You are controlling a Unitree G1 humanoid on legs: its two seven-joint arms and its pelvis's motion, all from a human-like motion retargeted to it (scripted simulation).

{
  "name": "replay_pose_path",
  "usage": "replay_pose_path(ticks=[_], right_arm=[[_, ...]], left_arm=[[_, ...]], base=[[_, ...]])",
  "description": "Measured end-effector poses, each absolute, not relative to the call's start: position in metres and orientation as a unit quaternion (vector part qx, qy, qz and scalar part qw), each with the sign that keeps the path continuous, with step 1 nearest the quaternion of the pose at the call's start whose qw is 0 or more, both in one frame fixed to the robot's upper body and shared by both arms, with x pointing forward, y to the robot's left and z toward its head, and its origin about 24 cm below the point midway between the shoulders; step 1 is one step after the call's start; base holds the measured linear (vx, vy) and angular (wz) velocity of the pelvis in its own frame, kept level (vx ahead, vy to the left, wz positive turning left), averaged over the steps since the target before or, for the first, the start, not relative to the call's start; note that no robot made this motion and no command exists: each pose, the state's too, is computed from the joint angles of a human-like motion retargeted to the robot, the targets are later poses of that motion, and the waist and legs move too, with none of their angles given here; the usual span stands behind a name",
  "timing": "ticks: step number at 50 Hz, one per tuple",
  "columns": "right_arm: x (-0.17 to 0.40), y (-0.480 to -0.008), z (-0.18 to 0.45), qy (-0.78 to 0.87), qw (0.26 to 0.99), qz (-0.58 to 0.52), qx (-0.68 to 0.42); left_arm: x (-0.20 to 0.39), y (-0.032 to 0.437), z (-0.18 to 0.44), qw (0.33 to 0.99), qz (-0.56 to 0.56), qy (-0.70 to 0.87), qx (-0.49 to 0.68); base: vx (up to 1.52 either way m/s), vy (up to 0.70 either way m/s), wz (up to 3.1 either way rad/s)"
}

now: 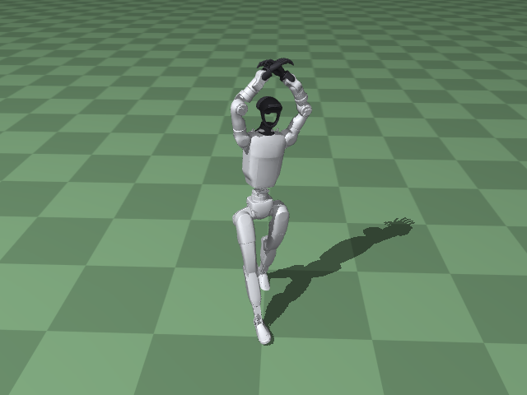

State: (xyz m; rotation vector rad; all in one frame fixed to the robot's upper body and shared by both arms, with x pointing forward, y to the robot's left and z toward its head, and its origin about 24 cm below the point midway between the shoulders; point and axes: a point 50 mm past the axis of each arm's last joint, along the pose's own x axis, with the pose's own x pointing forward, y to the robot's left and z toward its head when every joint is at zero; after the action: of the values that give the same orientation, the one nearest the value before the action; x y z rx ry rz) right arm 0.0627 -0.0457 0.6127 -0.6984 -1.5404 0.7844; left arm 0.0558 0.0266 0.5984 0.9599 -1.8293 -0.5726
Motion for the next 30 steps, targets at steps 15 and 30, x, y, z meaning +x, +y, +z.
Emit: replay_pose_path(ticks=[15, 30], right_arm=[[0.057, -0.051, 0.619, -0.655, 0.613, 0.360, -0.256], [0.083, -0.062, 0.619, -0.616, 0.651, 0.384, -0.222]], left_arm=[[0.052, 0.019, 0.602, 0.496, -0.235, -0.749, 0.370], [0.061, 0.015, 0.597, 0.504, -0.246, -0.739, 0.373]], base=[[0.52, -0.12, 0.64], [0.21, -0.11, 0.34]])
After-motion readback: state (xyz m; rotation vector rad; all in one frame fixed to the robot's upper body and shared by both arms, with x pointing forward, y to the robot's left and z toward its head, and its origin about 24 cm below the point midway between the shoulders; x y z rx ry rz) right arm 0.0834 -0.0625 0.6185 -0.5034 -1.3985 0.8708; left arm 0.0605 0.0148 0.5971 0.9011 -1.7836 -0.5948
